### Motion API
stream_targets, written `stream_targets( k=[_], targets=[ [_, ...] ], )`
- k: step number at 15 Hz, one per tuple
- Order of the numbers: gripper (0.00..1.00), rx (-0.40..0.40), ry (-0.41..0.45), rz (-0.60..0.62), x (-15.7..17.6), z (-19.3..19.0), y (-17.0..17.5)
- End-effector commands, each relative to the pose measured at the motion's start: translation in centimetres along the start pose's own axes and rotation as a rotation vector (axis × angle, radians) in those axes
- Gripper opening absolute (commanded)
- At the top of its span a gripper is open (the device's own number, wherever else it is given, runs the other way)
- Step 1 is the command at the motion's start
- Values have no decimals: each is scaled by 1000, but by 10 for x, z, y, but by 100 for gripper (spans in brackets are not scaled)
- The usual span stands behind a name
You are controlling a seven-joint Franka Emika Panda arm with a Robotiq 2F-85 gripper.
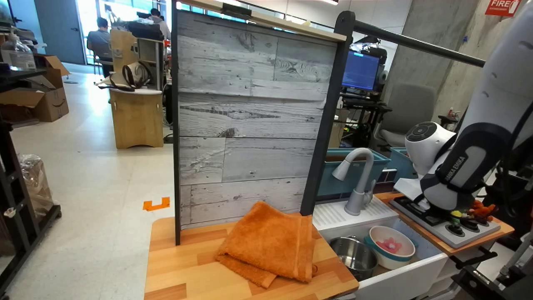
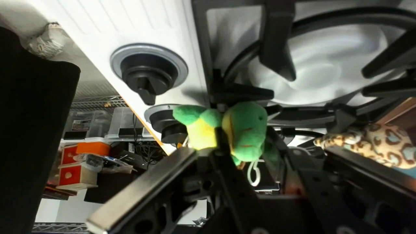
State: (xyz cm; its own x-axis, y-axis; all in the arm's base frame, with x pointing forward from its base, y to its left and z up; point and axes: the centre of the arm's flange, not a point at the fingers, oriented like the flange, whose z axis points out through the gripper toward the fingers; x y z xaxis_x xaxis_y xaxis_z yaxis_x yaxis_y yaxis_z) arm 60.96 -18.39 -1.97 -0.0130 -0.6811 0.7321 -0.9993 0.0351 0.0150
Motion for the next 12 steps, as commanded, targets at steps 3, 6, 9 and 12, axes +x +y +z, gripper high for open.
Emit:
stream_targets(
  k=[3, 6, 9, 12],
  targets=[
    [3, -29, -63, -51, 0, -21, -7],
    [2, 37, -131, -213, 10, -77, 10],
    [3, 153, -213, -305, 17, -133, 21],
    [3, 248, -294, -407, -3, -185, 37]
  ],
)
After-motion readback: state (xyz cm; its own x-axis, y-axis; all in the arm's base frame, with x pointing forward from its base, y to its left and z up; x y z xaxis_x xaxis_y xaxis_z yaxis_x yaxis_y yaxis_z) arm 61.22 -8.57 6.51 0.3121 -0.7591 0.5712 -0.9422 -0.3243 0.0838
